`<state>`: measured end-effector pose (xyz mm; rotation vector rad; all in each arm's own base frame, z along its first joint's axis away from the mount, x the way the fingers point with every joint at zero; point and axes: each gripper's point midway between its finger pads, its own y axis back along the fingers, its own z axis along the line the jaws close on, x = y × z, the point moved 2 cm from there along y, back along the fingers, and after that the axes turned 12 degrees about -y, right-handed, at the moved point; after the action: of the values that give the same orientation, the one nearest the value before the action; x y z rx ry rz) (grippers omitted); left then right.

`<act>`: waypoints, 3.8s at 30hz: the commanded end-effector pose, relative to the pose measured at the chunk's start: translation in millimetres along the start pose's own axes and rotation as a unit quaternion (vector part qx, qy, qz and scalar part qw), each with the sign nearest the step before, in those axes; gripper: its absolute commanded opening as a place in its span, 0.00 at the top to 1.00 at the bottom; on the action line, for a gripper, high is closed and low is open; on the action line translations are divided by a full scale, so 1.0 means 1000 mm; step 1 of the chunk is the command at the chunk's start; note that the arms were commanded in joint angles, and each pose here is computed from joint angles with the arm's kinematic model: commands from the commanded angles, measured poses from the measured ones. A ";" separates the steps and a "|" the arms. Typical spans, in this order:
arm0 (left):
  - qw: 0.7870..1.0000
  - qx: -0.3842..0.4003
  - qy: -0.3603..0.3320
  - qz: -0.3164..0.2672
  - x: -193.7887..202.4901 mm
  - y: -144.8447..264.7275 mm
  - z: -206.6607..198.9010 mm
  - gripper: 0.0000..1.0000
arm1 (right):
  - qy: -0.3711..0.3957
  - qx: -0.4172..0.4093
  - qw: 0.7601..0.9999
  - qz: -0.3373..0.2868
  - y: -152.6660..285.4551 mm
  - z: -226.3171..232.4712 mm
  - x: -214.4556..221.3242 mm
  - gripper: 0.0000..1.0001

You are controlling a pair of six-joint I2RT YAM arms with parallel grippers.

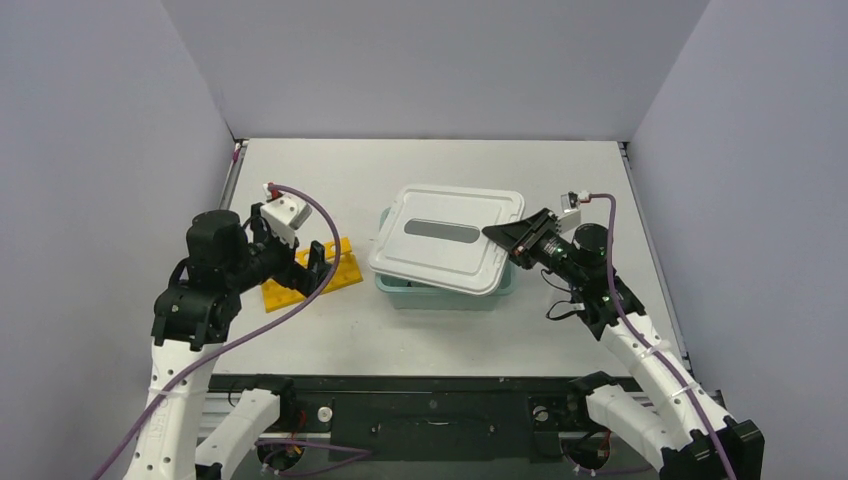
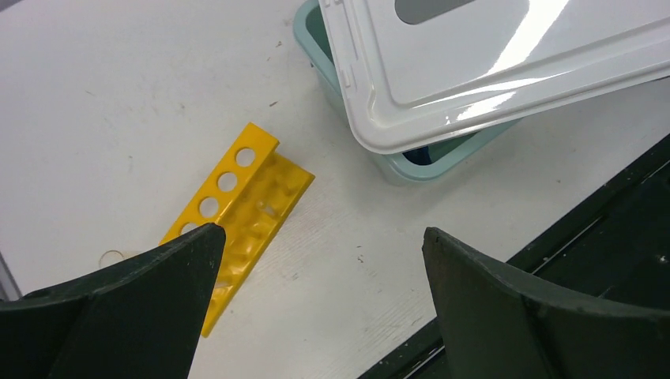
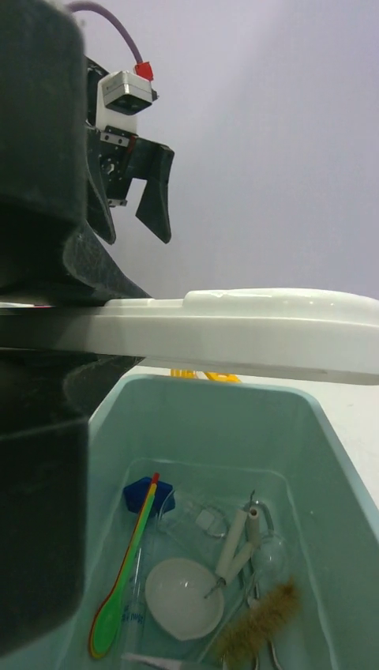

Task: Organize the chemistry lab equipment
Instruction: Close the lid of the storage box.

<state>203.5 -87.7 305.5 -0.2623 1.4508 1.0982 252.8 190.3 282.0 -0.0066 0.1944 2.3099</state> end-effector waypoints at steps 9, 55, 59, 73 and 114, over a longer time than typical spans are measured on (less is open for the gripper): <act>0.999 0.000 0.039 0.006 0.016 -0.001 -0.010 0.04 | 0.031 0.066 0.997 0.003 0.006 -0.038 -0.018 1.00; 0.998 0.010 0.052 -0.020 0.003 -0.086 0.000 0.02 | 0.214 0.368 0.904 -0.028 0.044 -0.090 -0.072 0.43; 0.999 0.027 0.046 -0.007 0.004 -0.099 -0.008 0.00 | 0.211 0.349 0.913 -0.030 0.031 -0.087 -0.071 0.48; 0.999 0.036 0.000 0.031 0.031 -0.128 -0.023 0.15 | 0.208 0.360 0.909 -0.036 0.008 -0.102 -0.080 0.55; 0.998 -0.005 0.002 0.056 0.033 -0.149 -0.011 0.19 | 0.308 0.402 0.862 0.028 -0.034 -0.098 -0.106 0.69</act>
<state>286.3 -160.5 202.7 -0.1623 1.5465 1.1888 341.5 125.1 187.6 -0.2710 1.4113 2.0540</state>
